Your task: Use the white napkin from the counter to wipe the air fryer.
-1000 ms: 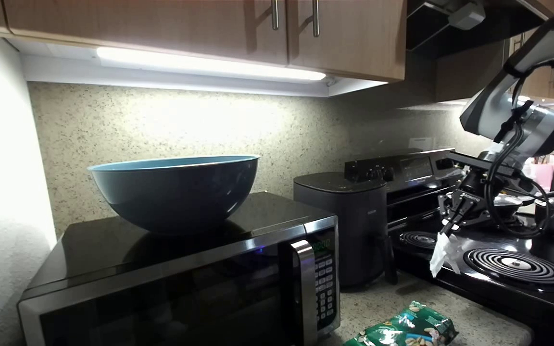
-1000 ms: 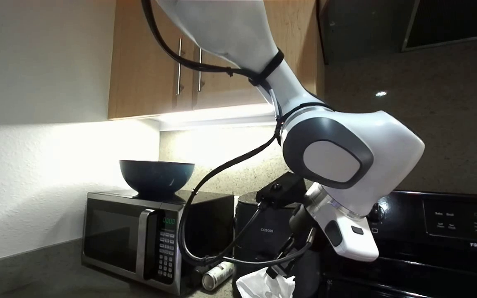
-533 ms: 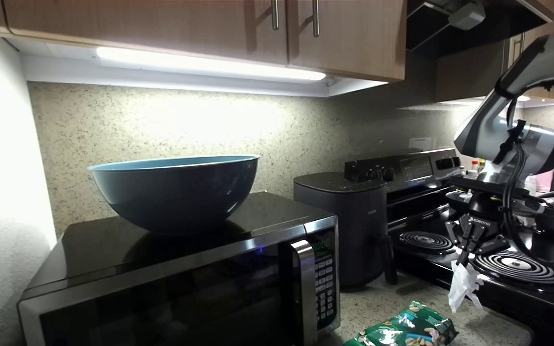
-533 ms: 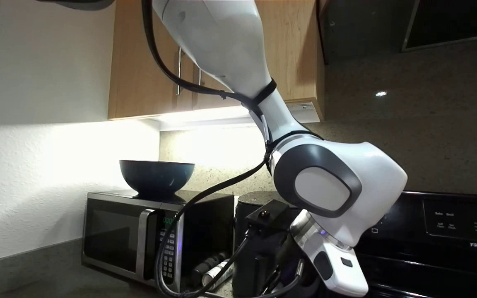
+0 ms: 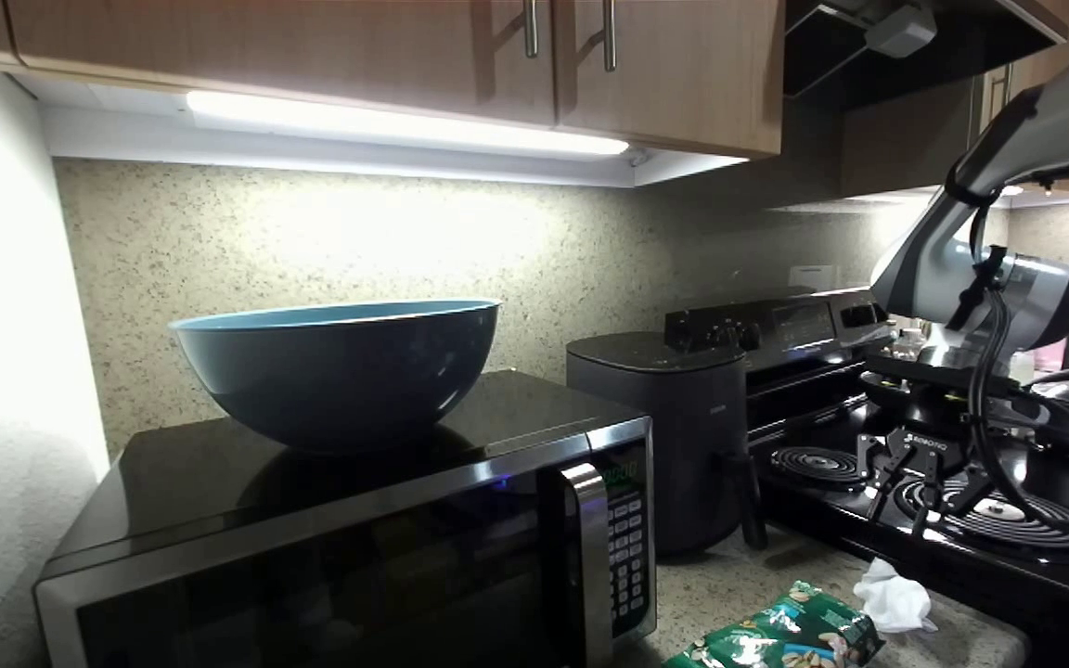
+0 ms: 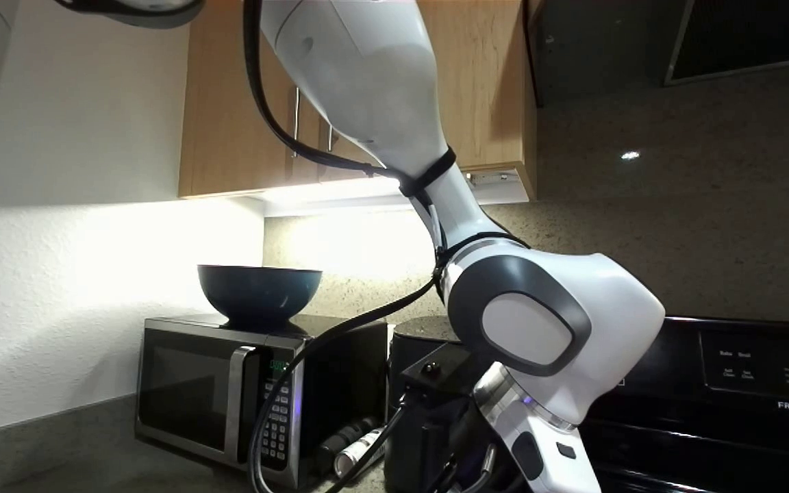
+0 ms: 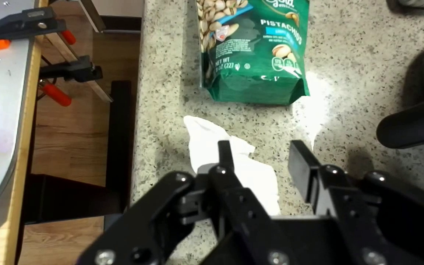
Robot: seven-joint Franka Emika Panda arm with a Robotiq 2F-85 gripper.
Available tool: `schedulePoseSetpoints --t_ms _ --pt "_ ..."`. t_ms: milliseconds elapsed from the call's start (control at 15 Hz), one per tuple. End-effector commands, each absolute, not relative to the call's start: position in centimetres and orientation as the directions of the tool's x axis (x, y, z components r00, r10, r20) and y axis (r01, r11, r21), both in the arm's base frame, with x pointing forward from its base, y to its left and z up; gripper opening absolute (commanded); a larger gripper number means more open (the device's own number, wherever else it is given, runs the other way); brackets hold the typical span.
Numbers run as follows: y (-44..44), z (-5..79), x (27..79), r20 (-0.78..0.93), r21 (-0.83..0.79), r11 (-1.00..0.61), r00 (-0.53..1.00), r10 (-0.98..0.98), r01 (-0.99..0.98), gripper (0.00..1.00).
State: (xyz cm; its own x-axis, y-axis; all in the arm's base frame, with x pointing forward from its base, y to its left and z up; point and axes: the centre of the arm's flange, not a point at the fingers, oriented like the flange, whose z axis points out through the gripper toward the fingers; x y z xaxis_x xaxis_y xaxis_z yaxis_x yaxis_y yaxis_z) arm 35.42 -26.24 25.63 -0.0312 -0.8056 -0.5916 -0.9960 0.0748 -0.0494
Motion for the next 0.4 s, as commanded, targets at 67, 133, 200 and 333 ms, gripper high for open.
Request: schedulePoseSetpoints --t_ms 67,133,200,333 --pt "-25.26 26.98 34.56 -0.580 -0.111 0.070 0.008 -0.815 -0.991 0.83" --pt "-26.25 26.12 35.51 -0.589 -0.065 0.070 -0.018 -0.808 -0.995 0.63" --pt "-26.26 26.40 35.54 -0.587 -0.071 0.069 -0.014 -0.809 -0.995 0.71" --pt "-26.22 26.74 35.54 -0.586 -0.079 0.069 -0.010 -0.810 -0.994 0.82"
